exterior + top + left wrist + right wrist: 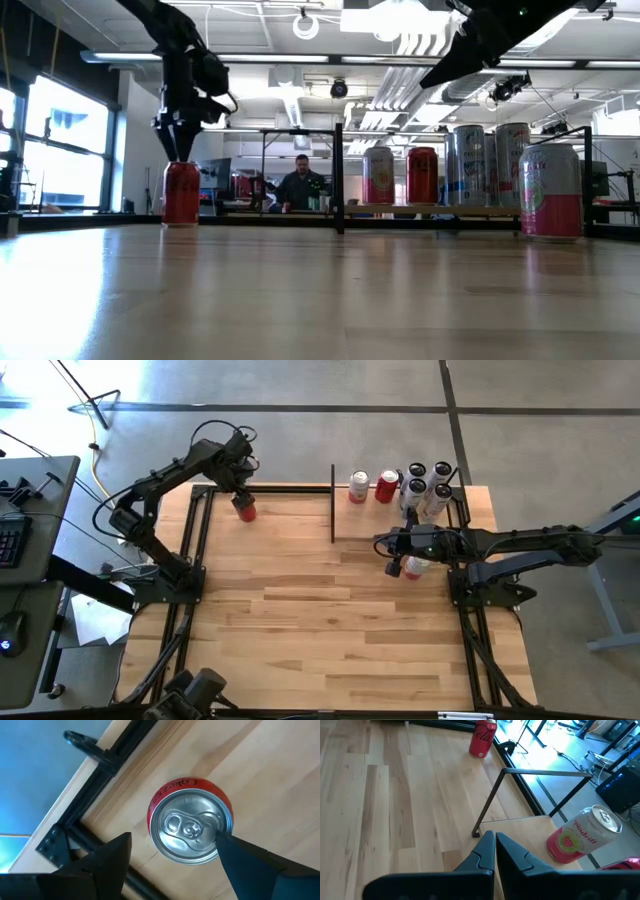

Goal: Place canned beverage on shelf
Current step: Put the red soda can on the shelf aligned with the other red soda can

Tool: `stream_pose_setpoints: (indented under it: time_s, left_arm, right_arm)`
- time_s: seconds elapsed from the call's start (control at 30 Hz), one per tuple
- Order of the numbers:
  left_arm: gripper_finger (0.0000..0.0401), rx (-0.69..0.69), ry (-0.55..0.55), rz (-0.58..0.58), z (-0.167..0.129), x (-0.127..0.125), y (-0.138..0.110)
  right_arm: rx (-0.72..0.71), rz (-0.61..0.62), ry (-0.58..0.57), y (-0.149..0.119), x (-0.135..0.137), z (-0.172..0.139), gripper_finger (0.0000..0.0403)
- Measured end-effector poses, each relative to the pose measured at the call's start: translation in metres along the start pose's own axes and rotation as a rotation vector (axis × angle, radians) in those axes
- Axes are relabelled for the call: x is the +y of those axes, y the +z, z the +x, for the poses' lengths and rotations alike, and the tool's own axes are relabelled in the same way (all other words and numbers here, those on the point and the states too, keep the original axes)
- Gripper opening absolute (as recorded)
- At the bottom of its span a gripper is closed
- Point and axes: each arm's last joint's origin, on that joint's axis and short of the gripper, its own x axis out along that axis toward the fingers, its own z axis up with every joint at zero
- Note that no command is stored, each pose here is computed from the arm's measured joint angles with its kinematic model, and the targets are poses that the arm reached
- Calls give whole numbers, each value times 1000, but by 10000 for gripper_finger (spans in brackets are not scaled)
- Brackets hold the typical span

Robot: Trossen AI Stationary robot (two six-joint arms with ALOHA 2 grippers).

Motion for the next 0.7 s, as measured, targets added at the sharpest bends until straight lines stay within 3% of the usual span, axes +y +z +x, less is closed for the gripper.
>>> stream_pose_setpoints:
  time_s: [0.4, 0.57, 0.7]
  left_arm:
    - [285, -26, -24, 36, -8, -2, -5]
    - [285, -75, -54, 30, -20, -3, -10]
    - [285, -91, -65, -7, -24, -4, -11]
  right_arm:
    - [-18, 12, 1, 6, -2, -2, 0]
    - [-91, 128, 206, 14, 3, -4, 0]
    - [-139, 188, 327, 5, 19, 6, 0]
